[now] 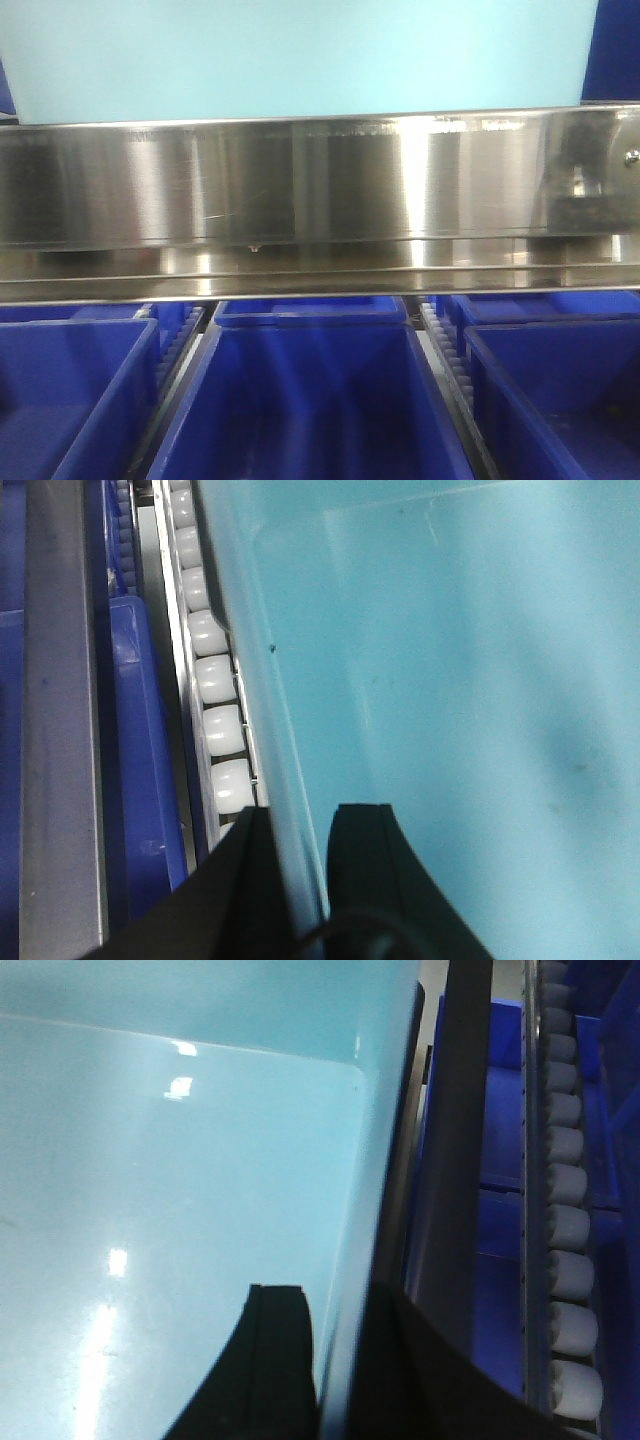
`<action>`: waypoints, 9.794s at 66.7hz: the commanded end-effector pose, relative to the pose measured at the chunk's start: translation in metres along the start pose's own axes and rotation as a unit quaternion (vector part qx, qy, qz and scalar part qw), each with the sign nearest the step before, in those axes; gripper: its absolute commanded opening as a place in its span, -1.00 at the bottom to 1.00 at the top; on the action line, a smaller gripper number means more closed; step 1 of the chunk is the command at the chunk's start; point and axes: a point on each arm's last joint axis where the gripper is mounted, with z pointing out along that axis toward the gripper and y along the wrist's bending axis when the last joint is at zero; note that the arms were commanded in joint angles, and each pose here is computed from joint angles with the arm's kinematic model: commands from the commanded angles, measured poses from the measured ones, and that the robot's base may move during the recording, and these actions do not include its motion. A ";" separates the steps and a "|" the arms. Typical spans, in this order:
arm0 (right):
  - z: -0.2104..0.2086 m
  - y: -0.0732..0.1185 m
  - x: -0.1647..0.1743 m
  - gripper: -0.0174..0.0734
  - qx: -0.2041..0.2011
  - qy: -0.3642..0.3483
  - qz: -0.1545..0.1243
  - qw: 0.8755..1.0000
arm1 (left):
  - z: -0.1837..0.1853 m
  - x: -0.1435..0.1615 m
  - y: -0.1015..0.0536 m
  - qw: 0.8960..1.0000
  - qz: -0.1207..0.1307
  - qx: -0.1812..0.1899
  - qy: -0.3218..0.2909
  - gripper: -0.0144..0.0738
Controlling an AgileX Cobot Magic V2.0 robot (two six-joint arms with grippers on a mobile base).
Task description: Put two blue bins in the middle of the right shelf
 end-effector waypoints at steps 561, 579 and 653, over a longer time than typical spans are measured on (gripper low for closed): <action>-0.074 0.000 -0.021 -0.96 -0.029 -0.204 0.004 0.979 | -0.082 -0.029 -0.008 0.947 -0.010 0.076 -0.313 -0.92; -0.074 0.000 -0.021 -0.96 -0.029 -0.204 0.004 0.979 | -0.082 -0.029 -0.008 0.947 -0.010 0.076 -0.313 -0.92; -0.074 0.000 -0.021 -0.96 -0.029 -0.204 0.004 0.979 | -0.082 -0.029 -0.008 0.947 -0.010 0.076 -0.313 -0.92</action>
